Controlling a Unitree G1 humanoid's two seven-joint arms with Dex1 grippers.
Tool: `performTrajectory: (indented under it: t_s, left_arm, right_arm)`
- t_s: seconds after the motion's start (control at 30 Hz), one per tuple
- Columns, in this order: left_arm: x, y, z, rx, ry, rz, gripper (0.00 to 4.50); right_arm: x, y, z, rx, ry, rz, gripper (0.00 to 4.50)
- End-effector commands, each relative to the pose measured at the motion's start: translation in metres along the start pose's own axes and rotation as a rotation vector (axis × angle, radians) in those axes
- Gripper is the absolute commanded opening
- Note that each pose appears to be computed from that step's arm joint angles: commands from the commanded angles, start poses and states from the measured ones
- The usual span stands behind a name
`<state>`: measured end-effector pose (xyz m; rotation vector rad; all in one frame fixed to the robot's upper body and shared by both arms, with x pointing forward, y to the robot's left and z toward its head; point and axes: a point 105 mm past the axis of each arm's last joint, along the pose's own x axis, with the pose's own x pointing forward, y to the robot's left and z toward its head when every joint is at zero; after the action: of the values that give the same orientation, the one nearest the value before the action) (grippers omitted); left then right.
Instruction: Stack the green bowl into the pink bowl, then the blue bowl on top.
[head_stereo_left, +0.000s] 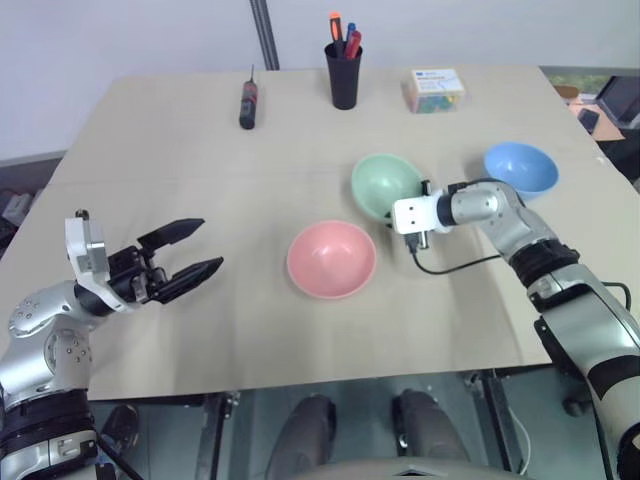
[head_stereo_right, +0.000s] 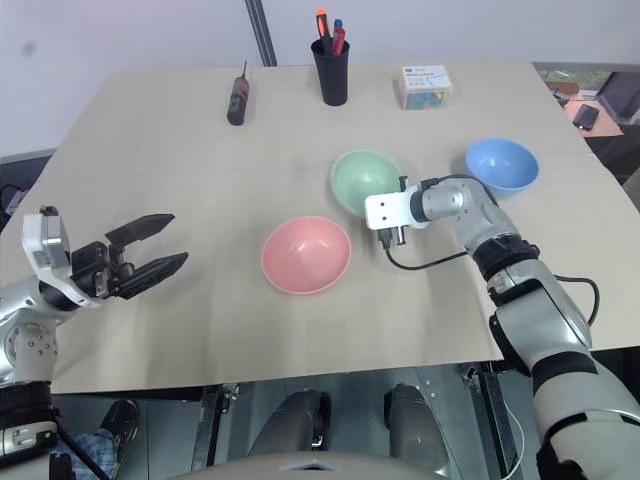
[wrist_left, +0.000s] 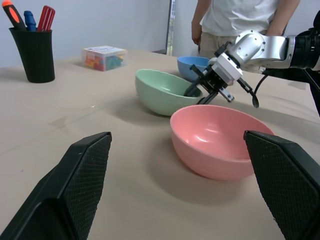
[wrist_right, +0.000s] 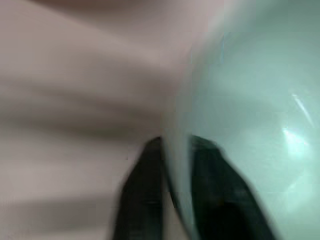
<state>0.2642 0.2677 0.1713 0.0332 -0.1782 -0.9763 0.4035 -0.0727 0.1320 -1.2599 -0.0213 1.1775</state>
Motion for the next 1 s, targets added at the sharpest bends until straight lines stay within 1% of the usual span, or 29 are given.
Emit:
performTrajectory:
  t_s: [0.03,0.13,0.23,0.33,0.43,0.47,0.53,0.6,0.73,0.83,0.87,0.93,0.97,1.0]
  left_arm:
    - [0.004,-0.001,0.010,0.065,-0.020,-0.012,4.50]
    - [0.008,0.001,0.008,0.071,-0.019,-0.010,4.50]
    - [0.013,0.004,0.010,0.085,-0.022,-0.007,4.50]
    - [0.020,0.012,0.015,0.107,-0.032,0.010,4.50]
    - [0.028,0.015,0.017,0.103,-0.023,-0.019,4.50]
    - [0.030,0.015,0.016,0.099,-0.018,-0.030,4.50]
    - [0.034,0.020,0.014,0.099,0.004,-0.047,4.50]
    - [0.037,0.023,0.013,0.101,0.007,-0.063,4.50]
    - [0.044,0.027,0.013,0.095,0.006,-0.102,4.50]
    - [0.050,0.031,0.013,0.093,0.005,-0.120,4.50]
    - [0.052,0.031,0.013,0.092,0.006,-0.131,4.50]
    - [0.054,0.030,0.013,0.091,0.007,-0.157,4.50]
    - [0.055,0.030,0.014,0.094,0.006,-0.166,4.50]
    - [0.056,0.031,0.015,0.095,0.006,-0.171,4.50]
  right_arm:
    - [-0.004,-0.009,0.007,-0.011,-0.020,-0.024,0.01]
    - [-0.007,-0.012,0.011,-0.004,-0.042,-0.035,0.01]
    - [-0.015,-0.026,0.025,0.061,-0.117,-0.088,0.01]
    - [-0.033,-0.042,0.047,0.043,-0.175,-0.118,0.01]
    - [-0.054,-0.047,0.081,0.018,-0.268,-0.102,0.01]
    - [-0.059,-0.046,0.090,0.017,-0.292,-0.089,0.01]
    - [-0.071,-0.033,0.120,0.030,-0.370,-0.007,0.01]
    - [-0.079,-0.018,0.143,0.055,-0.433,0.065,0.01]
    - [-0.080,0.001,0.162,0.081,-0.446,0.123,0.01]
    - [-0.072,0.011,0.165,0.060,-0.415,0.118,0.01]
    - [-0.070,0.012,0.165,0.053,-0.406,0.108,0.39]
    - [-0.068,0.012,0.167,0.051,-0.400,0.101,1.31]
    - [-0.068,0.012,0.168,0.052,-0.401,0.099,1.59]
    - [-0.068,0.013,0.169,0.052,-0.403,0.101,1.99]
